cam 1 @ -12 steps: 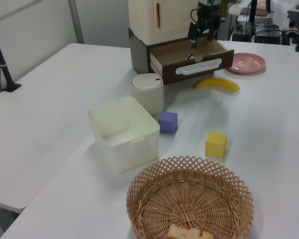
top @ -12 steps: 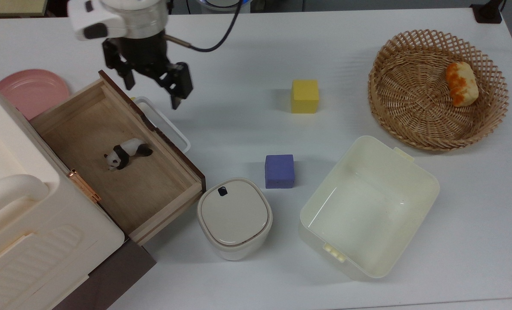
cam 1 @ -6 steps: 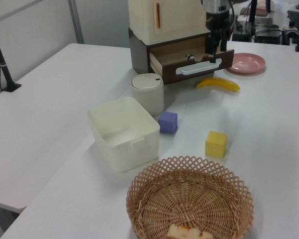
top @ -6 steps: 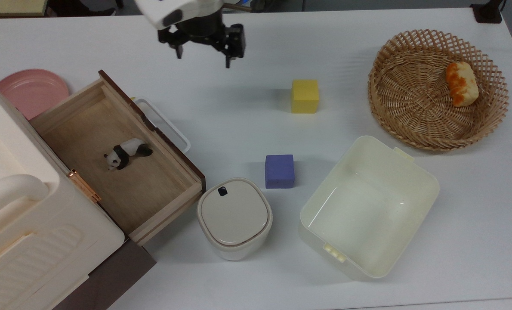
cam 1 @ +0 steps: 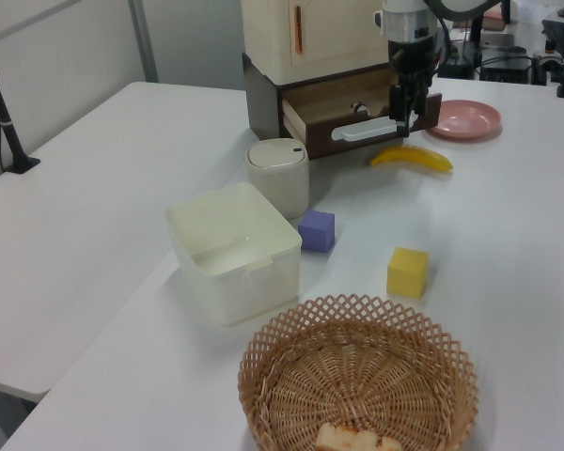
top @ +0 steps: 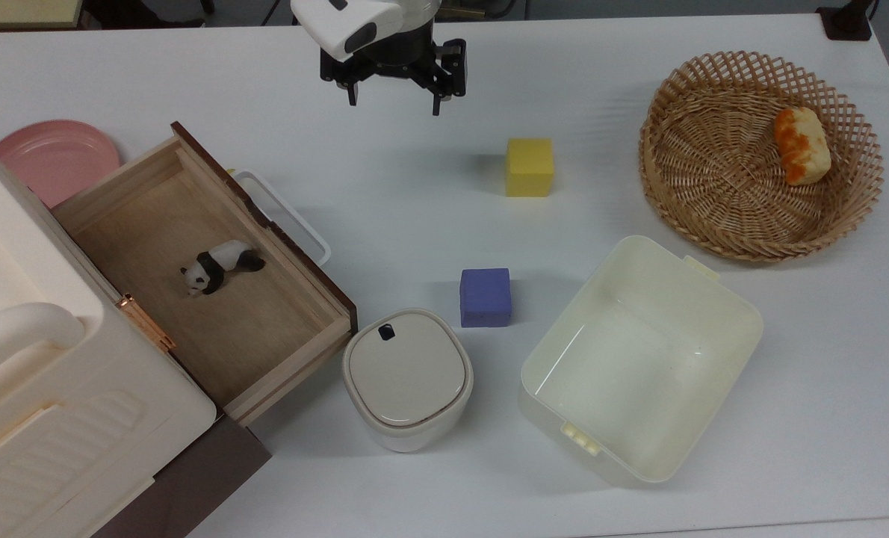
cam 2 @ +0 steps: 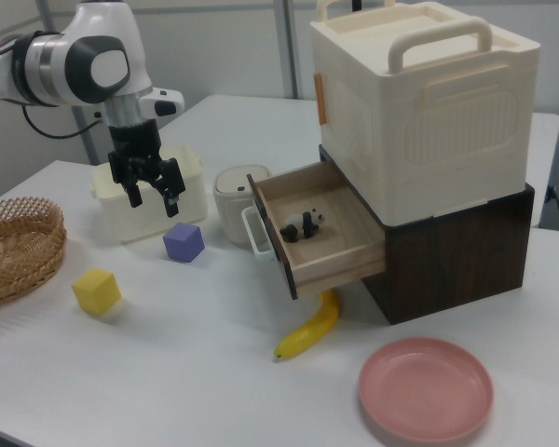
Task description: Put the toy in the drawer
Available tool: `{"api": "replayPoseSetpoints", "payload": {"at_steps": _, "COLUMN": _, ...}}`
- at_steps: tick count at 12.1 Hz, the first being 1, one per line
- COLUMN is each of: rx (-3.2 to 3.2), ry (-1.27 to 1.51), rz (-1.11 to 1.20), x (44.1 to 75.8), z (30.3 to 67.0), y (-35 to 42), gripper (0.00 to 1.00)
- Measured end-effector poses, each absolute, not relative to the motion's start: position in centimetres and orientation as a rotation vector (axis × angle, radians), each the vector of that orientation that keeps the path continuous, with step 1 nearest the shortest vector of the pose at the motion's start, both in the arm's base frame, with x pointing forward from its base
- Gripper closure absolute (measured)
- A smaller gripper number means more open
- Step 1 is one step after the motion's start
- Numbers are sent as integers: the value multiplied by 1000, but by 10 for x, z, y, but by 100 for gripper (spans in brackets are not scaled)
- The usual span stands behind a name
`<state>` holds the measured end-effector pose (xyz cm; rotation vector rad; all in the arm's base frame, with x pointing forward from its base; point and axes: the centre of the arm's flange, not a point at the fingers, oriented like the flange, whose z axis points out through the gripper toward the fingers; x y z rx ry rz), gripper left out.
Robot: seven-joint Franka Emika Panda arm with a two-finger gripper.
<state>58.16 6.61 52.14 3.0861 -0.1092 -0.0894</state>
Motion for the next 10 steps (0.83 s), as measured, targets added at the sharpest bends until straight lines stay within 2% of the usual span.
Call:
{"api": "replayPoseSetpoints", "payload": {"at_steps": 3, "rx": 3087, "ry": -103, "rz": -85, "x": 571, "z": 521, "y": 66, "gripper": 0}}
{"api": "replayPoseSetpoints", "payload": {"at_steps": 10, "rx": 3088, "ry": -66, "rz": -98, "x": 569, "z": 518, "y": 60, "gripper": 0}}
